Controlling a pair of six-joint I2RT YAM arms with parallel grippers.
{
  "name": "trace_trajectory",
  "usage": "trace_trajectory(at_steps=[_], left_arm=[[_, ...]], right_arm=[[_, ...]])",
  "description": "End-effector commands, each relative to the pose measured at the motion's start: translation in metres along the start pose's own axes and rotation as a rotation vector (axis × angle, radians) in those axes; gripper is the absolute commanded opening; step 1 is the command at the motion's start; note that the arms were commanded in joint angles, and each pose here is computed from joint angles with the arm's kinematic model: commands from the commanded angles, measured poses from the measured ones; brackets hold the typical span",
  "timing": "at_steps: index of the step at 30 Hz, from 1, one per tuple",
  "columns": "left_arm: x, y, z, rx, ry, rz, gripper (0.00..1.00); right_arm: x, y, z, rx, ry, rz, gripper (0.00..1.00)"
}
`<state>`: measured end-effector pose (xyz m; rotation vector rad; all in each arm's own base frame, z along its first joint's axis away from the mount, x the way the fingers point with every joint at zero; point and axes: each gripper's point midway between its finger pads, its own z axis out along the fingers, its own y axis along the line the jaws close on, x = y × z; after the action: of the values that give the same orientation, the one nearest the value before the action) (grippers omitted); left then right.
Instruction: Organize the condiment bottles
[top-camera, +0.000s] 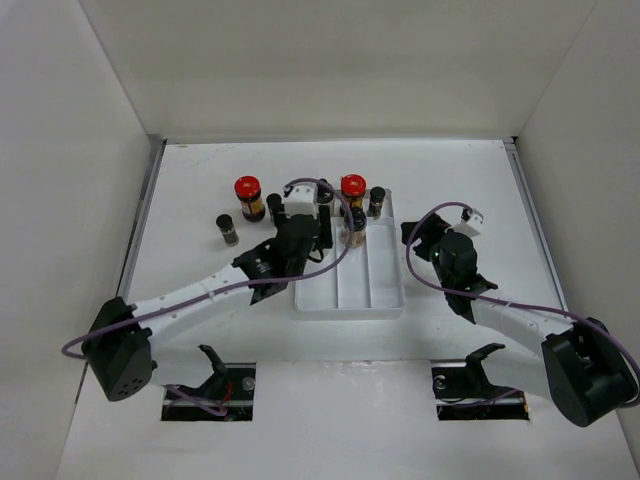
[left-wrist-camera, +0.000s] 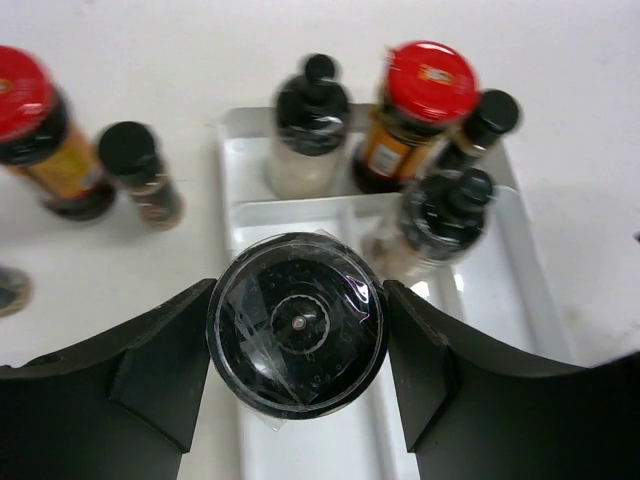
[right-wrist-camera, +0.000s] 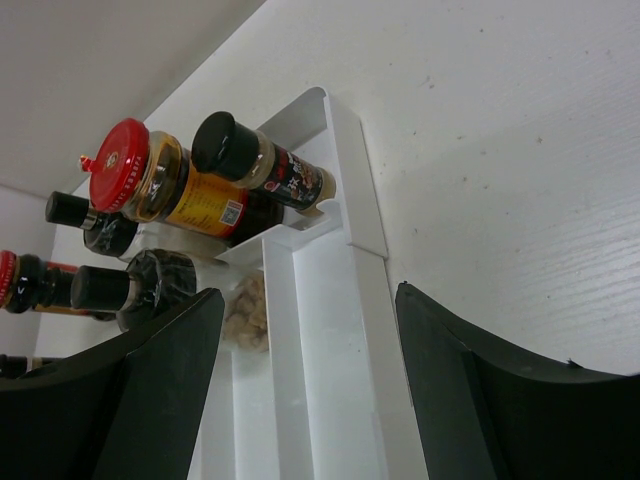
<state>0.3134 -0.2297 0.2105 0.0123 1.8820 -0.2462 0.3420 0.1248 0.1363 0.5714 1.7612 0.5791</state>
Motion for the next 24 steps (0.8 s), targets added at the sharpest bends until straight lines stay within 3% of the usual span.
trace_trajectory(at_steps=[1, 8, 24], left_arm=[[-0.044, -0.053, 0.0, 0.129, -0.113, -0.092, 0.44], [-0.03, -0.095, 0.016, 0.214, -0.092, -0.086, 0.44], [0.028, -0.117, 0.047, 0.229, 0.02, -0.025, 0.44]], right_arm=[[-0.018, 0.023, 0.0, -0.075, -0.058, 0.024, 0.76], [-0.017, 0.022, -0.001, -0.075, -0.058, 0.027, 0.76], [-0.016, 0.022, 0.0, -0.075, -0.053, 0.026, 0.76]])
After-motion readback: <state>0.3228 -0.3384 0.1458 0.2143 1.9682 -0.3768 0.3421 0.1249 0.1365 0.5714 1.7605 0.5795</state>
